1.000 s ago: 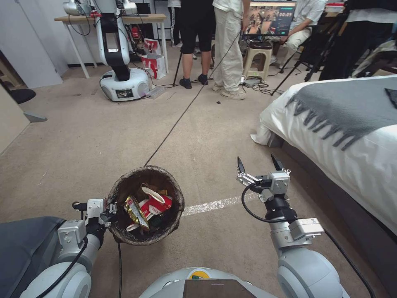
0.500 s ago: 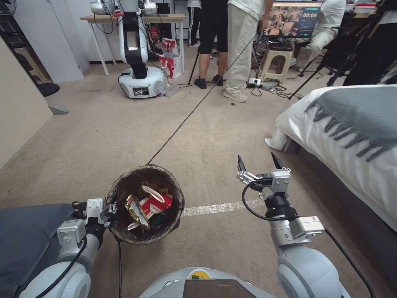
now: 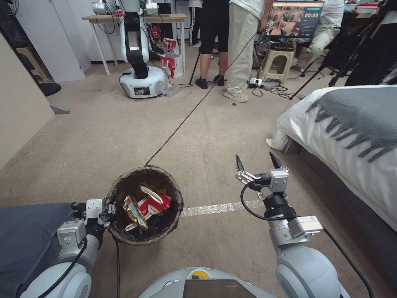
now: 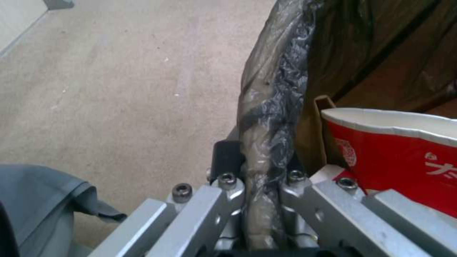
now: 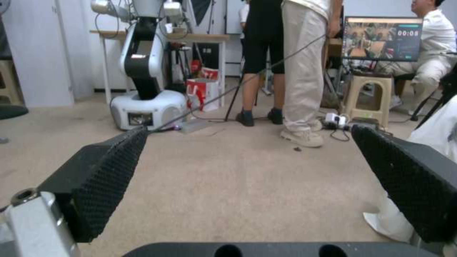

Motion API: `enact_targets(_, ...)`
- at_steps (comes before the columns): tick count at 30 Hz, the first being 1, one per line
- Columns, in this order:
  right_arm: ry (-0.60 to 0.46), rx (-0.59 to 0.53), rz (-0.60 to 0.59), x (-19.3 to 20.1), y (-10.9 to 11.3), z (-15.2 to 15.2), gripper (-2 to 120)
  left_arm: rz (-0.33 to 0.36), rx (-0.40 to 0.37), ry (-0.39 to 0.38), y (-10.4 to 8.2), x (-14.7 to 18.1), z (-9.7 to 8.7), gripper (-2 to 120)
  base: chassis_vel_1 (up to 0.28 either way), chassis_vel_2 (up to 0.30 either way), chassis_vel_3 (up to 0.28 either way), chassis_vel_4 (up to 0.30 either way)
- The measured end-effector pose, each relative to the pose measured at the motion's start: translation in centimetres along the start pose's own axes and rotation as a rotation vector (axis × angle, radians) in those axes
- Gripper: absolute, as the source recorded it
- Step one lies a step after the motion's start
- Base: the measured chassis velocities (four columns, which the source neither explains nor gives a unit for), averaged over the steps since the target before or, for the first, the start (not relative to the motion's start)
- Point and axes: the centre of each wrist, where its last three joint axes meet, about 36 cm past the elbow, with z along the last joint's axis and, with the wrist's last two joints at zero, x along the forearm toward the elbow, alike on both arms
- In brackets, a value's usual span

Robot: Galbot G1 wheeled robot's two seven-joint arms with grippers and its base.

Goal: Pick up the trash bin, then pick up the garbage from the floor and place it into the trash bin.

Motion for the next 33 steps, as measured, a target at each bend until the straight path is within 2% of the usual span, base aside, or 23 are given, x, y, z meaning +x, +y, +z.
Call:
enact_targets(6, 0.001, -0.001, 0.001, 0.0, 0.0, 0.0, 100, -0.022, -0.002, 0.027, -0.1, 0.0, 0.1, 2, 0.000, 0.000, 0.000, 0.000)
enact_targets(9, 0.001, -0.002, 0.002, 0.0, 0.0, 0.0, 100, -0.034, 0.008, 0.068, -0.3, 0.0, 0.2, 2, 0.000, 0.000, 0.000, 0.000)
enact_targets(11, 0.004, -0.005, 0.006, 0.0, 0.0, 0.0, 100, -0.038, 0.022, 0.127, -0.5, 0.0, 0.2, 0, 0.000, 0.000, 0.000, 0.000)
enact_targets(12, 0.004, -0.005, 0.006, 0.0, 0.0, 0.0, 100, -0.038, 0.022, 0.127, -0.5, 0.0, 0.2, 0, 0.000, 0.000, 0.000, 0.000)
enact_targets(14, 0.008, -0.010, 0.010, -0.1, 0.0, 0.0, 100, -0.031, 0.055, 0.165, -0.6, -0.1, 0.1, 0, 0.000, 0.000, 0.000, 0.000)
enact_targets(26, 0.018, -0.018, 0.002, -0.1, 0.0, -0.1, 100, 0.023, 0.055, 0.196, -1.2, 0.0, 0.4, 0, 0.000, 0.000, 0.000, 0.000)
enact_targets(33, 0.011, -0.023, -0.024, -0.4, 0.2, -0.2, 100, 0.030, 0.076, 0.211, -1.4, 0.0, 0.4, 0, 0.000, 0.000, 0.000, 0.000)
